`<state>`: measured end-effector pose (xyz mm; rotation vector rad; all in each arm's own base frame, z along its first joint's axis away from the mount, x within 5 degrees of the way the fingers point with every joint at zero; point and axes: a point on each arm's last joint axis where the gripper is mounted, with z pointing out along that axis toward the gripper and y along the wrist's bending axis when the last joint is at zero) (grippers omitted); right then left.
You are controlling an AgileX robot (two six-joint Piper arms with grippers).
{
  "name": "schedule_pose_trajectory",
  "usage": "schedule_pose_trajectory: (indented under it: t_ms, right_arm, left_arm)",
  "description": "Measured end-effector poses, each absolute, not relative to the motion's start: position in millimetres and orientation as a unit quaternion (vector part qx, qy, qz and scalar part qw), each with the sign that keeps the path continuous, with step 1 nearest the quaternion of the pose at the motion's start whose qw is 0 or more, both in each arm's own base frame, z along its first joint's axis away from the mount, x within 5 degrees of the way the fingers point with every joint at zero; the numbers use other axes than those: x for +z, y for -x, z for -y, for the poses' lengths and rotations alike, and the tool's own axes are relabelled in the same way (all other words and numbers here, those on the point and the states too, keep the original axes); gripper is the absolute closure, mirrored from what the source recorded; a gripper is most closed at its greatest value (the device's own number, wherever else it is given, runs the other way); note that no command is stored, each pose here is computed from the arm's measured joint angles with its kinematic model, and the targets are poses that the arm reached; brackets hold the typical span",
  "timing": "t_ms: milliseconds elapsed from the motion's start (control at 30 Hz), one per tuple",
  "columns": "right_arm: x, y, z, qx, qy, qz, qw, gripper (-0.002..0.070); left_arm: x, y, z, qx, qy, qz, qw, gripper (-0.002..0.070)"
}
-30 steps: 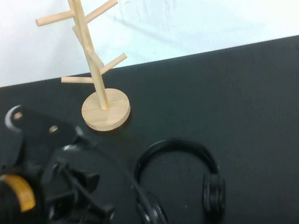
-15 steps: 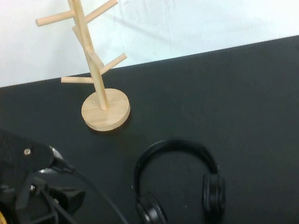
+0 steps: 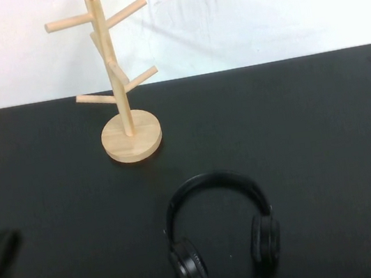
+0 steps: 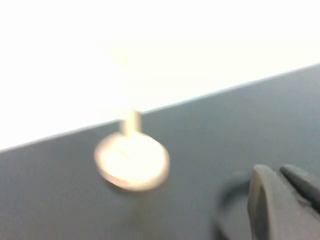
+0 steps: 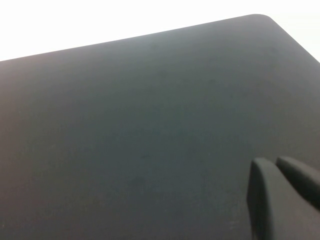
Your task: Take out the headphones from the headphone stand
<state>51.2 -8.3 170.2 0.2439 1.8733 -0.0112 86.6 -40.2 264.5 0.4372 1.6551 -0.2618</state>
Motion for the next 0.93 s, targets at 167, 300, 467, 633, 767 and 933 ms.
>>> schedule_pose_trajectory:
  t_ms: [167,300,467,633,767,933]
  right_arm:
    - [170,-51,8,-0.005,-0.105,-0.803,0.586,0.0684]
    - [170,-51,8,-0.005,-0.105,-0.803,0.586,0.0685]
    - [170,-51,8,-0.005,-0.105,-0.803,0.586,0.0684]
    - [170,-51,8,-0.005,-0.105,-0.803,0.586,0.0684]
    - [170,-51,8,-0.005,-0.105,-0.803,0.586,0.0684]
    - [170,-51,8,-0.005,-0.105,-0.803,0.586,0.0684]
  left_arm:
    - [246,-67,17,-0.051,-0.122,-0.672,0.729,0.0678]
    - [227,-56,8,-0.02,-0.074,-0.637,0.767,0.0678]
    - [209,-56,7,-0.019,-0.061,-0.663,0.746,0.0678]
    - [187,-55,7,-0.02,-0.067,-0.747,0.661,0.0678]
    - [174,-53,7,-0.023,-0.065,-0.794,0.603,0.0678]
    - [174,-53,6,-0.023,-0.064,-0.797,0.6,0.0678]
